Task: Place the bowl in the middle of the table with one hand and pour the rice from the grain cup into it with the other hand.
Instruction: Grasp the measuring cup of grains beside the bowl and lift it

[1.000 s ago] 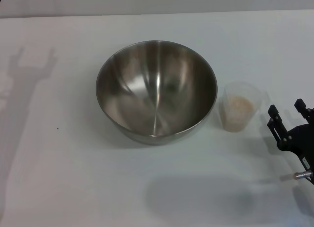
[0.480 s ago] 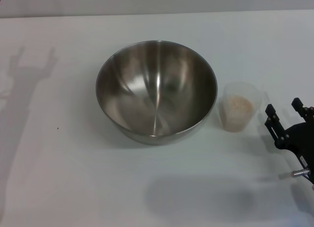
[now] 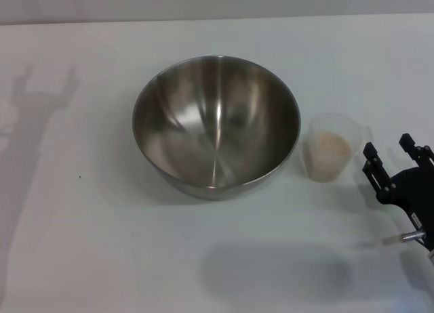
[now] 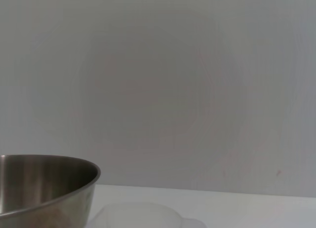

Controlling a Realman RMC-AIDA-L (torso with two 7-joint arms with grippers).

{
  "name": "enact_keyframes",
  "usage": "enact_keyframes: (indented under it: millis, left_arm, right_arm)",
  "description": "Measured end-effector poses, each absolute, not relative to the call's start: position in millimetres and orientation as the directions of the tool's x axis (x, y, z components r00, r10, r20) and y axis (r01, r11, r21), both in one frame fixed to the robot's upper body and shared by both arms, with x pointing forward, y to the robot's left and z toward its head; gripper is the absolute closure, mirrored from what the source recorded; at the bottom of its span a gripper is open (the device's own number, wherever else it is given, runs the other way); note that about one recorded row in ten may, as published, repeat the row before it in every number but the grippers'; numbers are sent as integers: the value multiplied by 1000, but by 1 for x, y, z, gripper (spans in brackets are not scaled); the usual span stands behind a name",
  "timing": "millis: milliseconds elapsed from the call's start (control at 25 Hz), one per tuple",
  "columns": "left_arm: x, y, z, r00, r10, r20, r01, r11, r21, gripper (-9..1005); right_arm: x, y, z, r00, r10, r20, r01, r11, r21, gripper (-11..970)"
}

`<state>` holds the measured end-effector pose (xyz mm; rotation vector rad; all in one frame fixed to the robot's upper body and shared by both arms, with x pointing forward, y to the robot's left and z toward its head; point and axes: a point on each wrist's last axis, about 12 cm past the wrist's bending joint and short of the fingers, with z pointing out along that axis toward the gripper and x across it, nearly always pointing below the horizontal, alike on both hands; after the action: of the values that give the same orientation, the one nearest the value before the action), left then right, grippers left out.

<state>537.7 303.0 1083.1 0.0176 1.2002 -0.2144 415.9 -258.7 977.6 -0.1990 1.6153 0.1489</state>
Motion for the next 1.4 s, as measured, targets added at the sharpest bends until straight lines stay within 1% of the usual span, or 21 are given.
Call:
enact_keyframes:
  millis: [1400]
  left_arm:
    - [528, 307, 1081, 355, -166, -920, 173, 979, -110, 135]
  right_arm:
    - [428, -261, 977, -59, -67, -996, -230, 972, -52, 333]
